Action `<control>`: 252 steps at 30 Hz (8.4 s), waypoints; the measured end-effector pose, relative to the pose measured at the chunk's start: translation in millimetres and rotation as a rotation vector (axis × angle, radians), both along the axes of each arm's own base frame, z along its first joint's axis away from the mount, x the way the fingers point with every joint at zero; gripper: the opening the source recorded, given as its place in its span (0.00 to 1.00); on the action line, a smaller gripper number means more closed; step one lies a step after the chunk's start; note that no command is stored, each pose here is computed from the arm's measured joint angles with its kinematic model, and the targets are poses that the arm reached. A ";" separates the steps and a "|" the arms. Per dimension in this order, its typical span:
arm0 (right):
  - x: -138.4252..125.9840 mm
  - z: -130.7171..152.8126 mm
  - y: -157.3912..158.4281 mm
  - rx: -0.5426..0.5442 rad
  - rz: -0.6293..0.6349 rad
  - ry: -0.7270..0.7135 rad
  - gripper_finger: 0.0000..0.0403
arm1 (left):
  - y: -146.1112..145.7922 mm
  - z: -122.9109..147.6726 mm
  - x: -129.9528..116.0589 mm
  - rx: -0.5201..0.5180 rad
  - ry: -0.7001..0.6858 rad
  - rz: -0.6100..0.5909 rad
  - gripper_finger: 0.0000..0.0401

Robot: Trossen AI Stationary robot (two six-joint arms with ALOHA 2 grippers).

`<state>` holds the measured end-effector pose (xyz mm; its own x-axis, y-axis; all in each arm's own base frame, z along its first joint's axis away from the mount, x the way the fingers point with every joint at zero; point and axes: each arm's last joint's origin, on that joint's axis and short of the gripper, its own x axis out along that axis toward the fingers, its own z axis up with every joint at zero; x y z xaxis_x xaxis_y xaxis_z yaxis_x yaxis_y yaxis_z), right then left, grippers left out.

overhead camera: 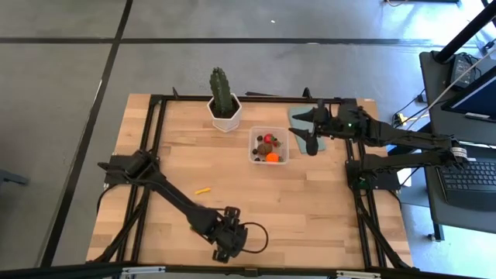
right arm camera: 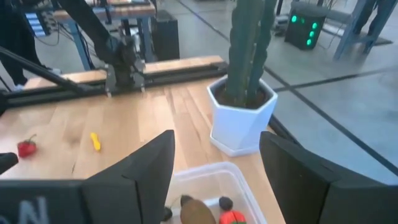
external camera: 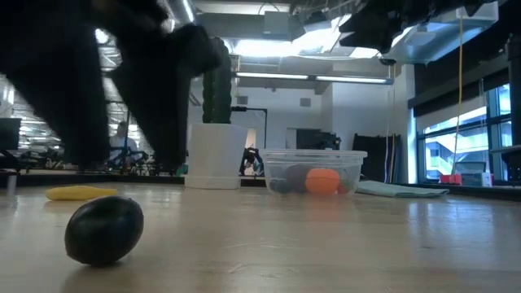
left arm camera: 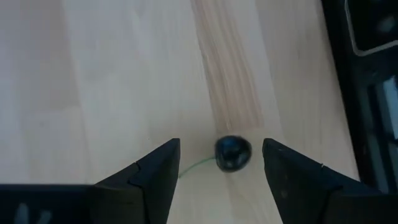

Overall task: Pick and placing Produce into tupperware
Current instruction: Put the cherry into the transparent bin, then put the corn into the transparent bin

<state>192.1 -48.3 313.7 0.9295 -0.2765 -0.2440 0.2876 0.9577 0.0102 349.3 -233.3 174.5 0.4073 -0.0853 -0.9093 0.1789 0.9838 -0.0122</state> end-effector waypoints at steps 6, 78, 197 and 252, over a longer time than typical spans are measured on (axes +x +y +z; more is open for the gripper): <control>-0.6 -2.4 0.2 0.004 0.000 0.026 0.59 | -3.6 -20.1 3.0 -0.017 0.055 -0.018 0.55; -19.7 13.7 4.8 -0.018 -0.001 -0.071 0.59 | 262.4 38.6 95.7 0.221 0.021 0.420 0.29; -25.5 10.6 6.0 0.019 -0.011 -0.034 0.59 | 162.1 -33.7 -102.3 -0.068 0.459 0.714 0.58; -25.7 12.6 4.1 -0.083 -0.054 -0.025 0.59 | 305.0 64.4 13.1 -0.345 -0.781 0.554 0.01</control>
